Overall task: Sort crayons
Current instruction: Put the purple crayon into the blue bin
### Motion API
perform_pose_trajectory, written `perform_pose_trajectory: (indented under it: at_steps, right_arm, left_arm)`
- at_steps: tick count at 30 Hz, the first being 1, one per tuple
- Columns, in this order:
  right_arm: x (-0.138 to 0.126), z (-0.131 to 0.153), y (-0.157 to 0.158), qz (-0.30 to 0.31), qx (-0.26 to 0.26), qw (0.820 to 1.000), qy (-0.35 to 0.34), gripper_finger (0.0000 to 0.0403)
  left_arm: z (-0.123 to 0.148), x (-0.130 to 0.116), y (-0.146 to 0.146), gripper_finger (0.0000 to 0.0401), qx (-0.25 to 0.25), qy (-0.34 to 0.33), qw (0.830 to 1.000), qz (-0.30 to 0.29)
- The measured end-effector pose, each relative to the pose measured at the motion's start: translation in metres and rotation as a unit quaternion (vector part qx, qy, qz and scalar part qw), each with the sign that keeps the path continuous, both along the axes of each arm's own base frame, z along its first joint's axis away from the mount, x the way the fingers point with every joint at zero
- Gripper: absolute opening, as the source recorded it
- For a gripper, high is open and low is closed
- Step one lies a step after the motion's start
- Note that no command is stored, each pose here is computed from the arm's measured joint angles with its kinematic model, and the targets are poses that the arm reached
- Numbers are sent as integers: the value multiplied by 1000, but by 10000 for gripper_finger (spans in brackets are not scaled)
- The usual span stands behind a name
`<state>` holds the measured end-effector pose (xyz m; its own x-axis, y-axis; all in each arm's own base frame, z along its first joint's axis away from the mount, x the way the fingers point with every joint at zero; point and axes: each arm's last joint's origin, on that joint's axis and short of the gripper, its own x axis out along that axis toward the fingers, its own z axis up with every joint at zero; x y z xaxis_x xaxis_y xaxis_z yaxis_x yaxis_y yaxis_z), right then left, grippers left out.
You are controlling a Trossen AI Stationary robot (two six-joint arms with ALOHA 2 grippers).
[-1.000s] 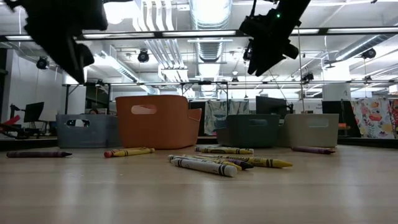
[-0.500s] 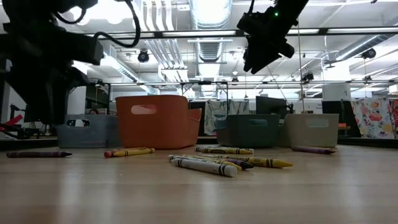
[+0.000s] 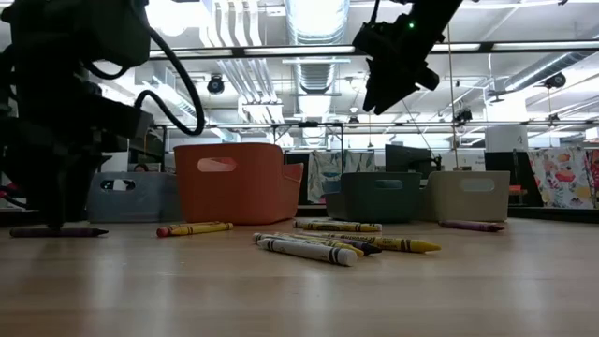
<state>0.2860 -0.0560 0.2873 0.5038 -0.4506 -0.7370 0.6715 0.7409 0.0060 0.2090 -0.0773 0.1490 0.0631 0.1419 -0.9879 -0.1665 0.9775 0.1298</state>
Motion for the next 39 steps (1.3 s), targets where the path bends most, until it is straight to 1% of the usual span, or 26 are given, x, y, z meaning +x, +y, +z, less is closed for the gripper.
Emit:
perform_pose_trajectory:
  at_steps: [7, 14, 16, 18, 23, 24, 28, 33, 36, 39]
  right_arm:
    - [0, 0, 0, 0, 0, 1000, 0, 144]
    - [0, 0, 0, 0, 0, 1000, 0, 137]
    - [0, 0, 0, 0, 0, 1000, -1, 137]
    - [1, 0, 0, 0, 0, 1000, -2, 139]
    - [1, 0, 0, 3, -3, 1000, -2, 141]
    - [1, 0, 0, 4, -3, 1000, -2, 140]
    - [1, 0, 0, 4, -3, 1000, -1, 135]
    - [1, 0, 1, 12, -7, 1000, 0, 132]
    - [3, 2, 2, 22, -15, 1000, -5, 135]
    - [7, 2, 4, 38, -24, 999, -23, 137]
  left_arm:
    - [-8, -2, 1, 123, -6, -13, 1000, 2]
    - [-13, -4, 1, 117, -12, -20, 1000, 16]
    - [-13, -4, 1, 105, -13, -20, 1000, 16]
    - [-13, -4, 1, 84, -16, -21, 1000, 16]
    - [-12, -4, 1, 14, -20, -23, 999, 16]
    - [-11, -4, 1, 9, -20, -24, 999, 16]
    - [-7, -7, 3, 9, -16, -33, 999, 16]
    - [9, -10, 5, 3, -18, -79, 997, 16]
    - [24, -13, 8, 1, -5, -126, 992, 15]
    - [40, -16, 11, 1, 10, -183, 983, 10]
